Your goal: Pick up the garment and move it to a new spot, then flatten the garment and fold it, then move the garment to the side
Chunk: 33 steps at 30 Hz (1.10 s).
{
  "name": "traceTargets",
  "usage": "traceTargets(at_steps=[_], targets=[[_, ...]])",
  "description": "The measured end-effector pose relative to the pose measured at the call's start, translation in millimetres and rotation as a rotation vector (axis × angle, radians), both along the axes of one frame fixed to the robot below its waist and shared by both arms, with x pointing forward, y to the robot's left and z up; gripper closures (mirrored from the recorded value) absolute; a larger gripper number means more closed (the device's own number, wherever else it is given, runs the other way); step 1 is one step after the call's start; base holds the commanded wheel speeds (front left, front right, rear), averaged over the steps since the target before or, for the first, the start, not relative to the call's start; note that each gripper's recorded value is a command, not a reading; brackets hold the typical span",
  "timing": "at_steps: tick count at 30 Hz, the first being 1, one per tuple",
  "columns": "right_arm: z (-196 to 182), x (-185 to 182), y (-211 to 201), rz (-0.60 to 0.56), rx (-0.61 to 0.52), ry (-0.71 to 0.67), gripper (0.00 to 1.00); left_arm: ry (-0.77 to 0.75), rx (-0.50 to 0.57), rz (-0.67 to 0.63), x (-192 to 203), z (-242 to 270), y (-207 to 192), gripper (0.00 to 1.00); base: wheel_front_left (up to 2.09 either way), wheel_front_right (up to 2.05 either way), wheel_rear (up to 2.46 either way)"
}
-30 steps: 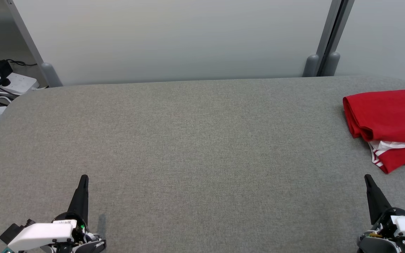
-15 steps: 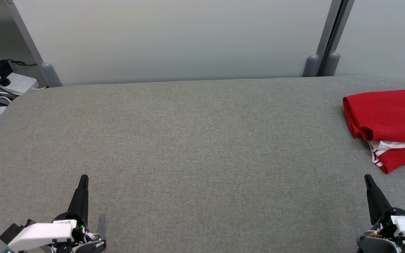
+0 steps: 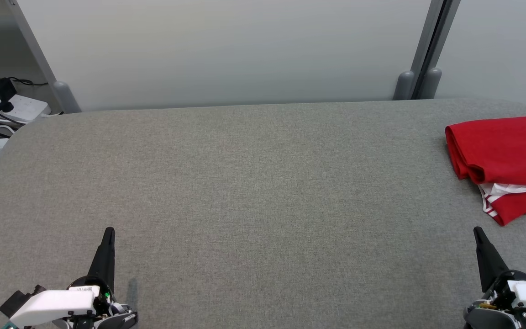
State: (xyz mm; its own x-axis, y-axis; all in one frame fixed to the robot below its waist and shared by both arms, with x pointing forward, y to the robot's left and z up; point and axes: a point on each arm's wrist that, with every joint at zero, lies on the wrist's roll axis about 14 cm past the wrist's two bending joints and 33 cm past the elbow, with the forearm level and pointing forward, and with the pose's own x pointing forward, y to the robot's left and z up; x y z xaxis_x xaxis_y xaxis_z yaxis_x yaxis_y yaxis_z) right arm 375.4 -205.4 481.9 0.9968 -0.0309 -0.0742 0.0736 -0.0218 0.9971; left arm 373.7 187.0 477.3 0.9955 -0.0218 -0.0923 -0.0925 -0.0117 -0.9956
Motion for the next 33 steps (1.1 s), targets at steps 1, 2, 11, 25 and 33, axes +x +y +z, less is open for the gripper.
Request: traceTargets(at_steps=[1,2,11,25,33], targets=[[0.0,0.0,-0.1,0.000,0.000,0.000,1.00,0.000,0.000,0.000,0.0,0.0,0.0,1.00,0.00,0.00,0.00],[0.0,0.0,0.0,0.000,0.000,0.000,1.00,0.000,0.000,0.000,0.0,0.0,0.0,1.00,0.00,0.00,0.00],[0.0,0.0,0.0,0.000,0.000,0.000,1.00,0.000,0.000,0.000,0.0,0.0,0.0,1.00,0.00,0.00,0.00],[0.1,0.0,0.4,0.003,0.001,0.000,1.00,0.000,0.000,0.000,0.0,0.0,0.0,1.00,0.00,0.00,0.00],[0.0,0.0,0.4,0.003,0.001,0.000,1.00,0.000,0.000,0.000,0.0,0.0,0.0,1.00,0.00,0.00,0.00]])
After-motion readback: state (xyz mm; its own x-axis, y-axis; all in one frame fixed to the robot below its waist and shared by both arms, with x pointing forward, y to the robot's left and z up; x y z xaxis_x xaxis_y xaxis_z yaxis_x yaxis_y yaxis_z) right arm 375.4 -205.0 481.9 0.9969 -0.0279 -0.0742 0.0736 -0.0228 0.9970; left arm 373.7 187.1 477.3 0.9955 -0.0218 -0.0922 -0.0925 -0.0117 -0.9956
